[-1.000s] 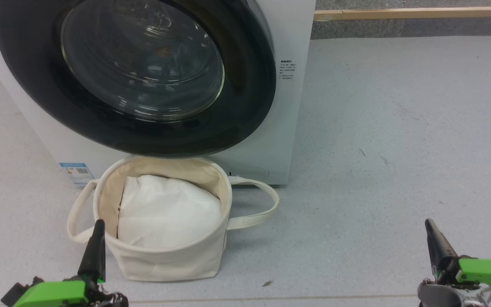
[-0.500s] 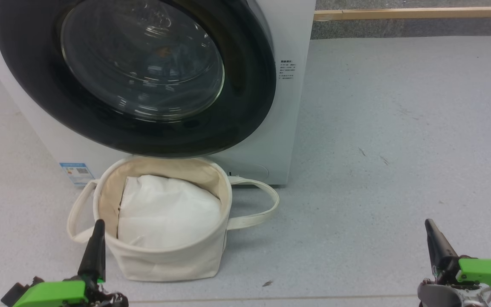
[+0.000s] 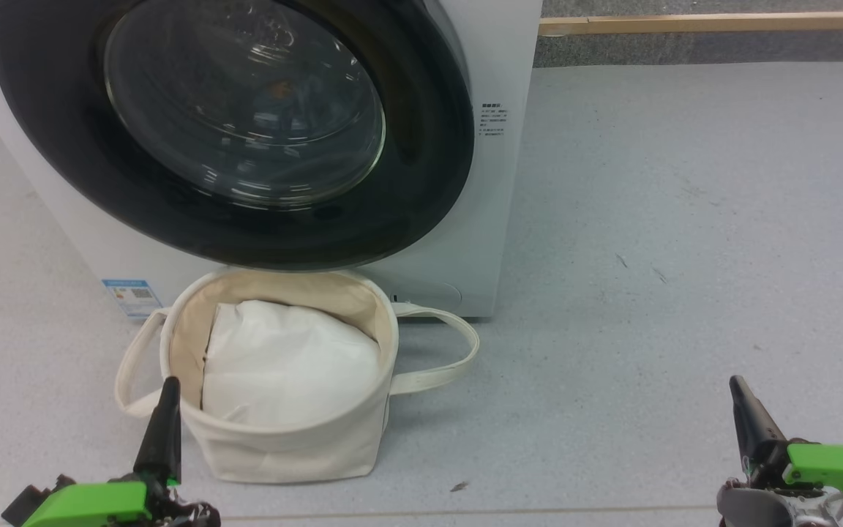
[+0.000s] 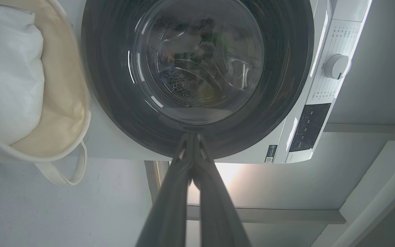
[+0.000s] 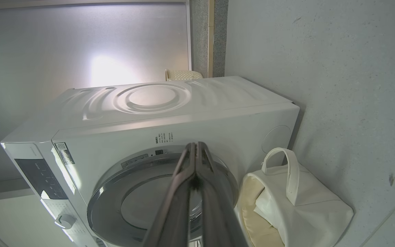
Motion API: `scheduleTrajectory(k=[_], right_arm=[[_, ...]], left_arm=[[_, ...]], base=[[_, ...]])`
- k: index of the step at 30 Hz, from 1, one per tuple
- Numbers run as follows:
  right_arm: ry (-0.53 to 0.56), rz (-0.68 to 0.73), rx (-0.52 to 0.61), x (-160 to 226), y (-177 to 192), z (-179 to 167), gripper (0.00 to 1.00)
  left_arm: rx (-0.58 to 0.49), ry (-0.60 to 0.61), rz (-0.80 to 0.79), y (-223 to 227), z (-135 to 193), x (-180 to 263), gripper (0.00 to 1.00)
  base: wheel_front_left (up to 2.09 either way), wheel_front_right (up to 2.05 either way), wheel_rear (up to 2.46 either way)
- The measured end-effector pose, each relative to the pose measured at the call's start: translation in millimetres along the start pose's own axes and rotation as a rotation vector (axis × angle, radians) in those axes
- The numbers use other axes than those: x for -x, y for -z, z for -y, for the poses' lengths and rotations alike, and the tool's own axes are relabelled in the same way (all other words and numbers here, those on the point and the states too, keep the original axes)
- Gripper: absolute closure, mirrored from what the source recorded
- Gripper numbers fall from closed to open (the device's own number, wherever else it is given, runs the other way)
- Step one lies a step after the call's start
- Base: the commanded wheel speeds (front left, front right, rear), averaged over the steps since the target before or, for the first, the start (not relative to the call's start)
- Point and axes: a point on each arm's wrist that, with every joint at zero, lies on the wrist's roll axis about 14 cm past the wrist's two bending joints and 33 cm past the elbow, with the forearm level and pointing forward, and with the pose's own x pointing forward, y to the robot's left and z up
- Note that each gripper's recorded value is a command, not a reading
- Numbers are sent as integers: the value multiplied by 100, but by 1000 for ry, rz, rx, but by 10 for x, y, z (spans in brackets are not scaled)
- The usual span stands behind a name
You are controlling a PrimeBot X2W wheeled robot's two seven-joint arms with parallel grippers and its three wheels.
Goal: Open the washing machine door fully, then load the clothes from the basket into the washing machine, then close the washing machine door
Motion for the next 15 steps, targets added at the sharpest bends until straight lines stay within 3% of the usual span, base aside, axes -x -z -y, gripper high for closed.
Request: scheduleTrajectory(k=[15], right_arm=[[0,0,0,0,0,0,100]], left_arm=[[0,0,0,0,0,0,100]], base=[[0,0,0]])
